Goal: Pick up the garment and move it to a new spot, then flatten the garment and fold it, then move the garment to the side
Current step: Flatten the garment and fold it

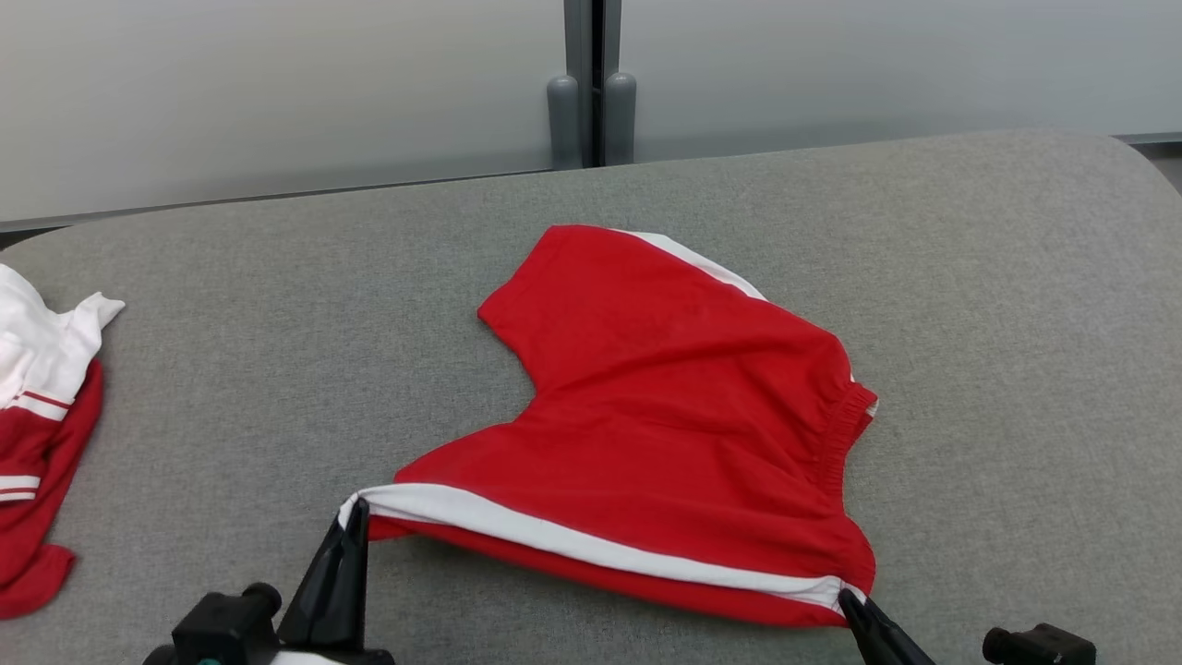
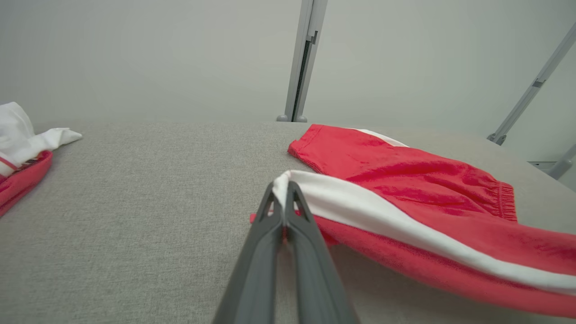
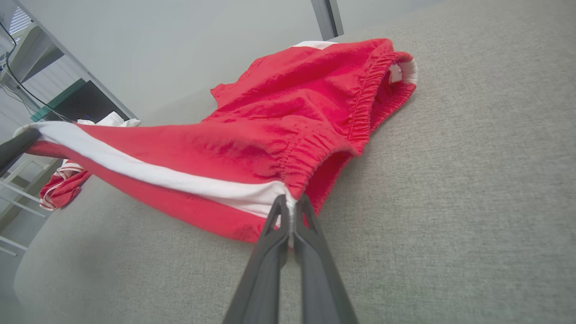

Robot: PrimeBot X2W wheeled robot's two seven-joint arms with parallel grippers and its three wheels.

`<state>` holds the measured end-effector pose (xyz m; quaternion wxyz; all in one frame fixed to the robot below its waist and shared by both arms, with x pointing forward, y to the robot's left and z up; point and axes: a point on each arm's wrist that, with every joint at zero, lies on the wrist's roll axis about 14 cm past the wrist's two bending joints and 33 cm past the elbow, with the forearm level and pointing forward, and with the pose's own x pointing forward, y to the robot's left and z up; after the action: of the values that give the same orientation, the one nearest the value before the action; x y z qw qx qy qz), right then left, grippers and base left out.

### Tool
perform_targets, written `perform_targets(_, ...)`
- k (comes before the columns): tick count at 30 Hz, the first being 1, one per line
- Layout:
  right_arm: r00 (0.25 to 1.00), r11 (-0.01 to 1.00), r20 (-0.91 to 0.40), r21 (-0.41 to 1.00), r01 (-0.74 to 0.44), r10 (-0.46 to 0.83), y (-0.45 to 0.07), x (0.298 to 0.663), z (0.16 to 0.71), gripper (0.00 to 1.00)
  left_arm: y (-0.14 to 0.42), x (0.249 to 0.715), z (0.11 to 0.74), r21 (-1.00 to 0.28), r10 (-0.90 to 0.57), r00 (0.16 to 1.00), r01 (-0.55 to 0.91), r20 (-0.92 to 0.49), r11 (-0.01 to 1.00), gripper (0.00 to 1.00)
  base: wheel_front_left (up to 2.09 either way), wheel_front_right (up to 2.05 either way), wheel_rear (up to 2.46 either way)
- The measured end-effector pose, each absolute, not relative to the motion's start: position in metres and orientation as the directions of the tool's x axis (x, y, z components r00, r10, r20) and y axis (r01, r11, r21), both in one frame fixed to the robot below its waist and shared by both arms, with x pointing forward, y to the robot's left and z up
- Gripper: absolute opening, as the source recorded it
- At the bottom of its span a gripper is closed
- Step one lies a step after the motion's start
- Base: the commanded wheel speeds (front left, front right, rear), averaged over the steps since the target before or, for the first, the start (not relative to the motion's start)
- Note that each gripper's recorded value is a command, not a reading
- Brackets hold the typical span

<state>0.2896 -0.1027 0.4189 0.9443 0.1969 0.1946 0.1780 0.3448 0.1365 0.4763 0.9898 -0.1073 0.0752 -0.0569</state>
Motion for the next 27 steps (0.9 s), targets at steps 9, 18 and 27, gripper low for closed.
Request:
perform_targets(9,0.898,0.871,-0.246,0.431,-0.235,0.364,-0.113,0.344,0.436,0.0,0.11,0.427,0.504,-0.132,-0.26,0.964,0.253,-0.044,0.958,0.0,0.0,0.0,0.0)
perform_targets(18,0.936,0.891,-0.212,0.419,-0.173,0.281,-0.142,0.417,0.433,0.0,0.055,0.532,0.49,-0.097,-0.401,0.912,0.393,-0.086,0.914,0.0,0.0,0.0,0.0)
perform_targets(27,0.949,0.904,-0.233,0.416,-0.101,0.214,-0.166,0.449,0.412,0.0,0.007,0.591,0.436,-0.138,-0.472,0.86,0.452,-0.196,0.881,0.0,0.0,0.0,0.0)
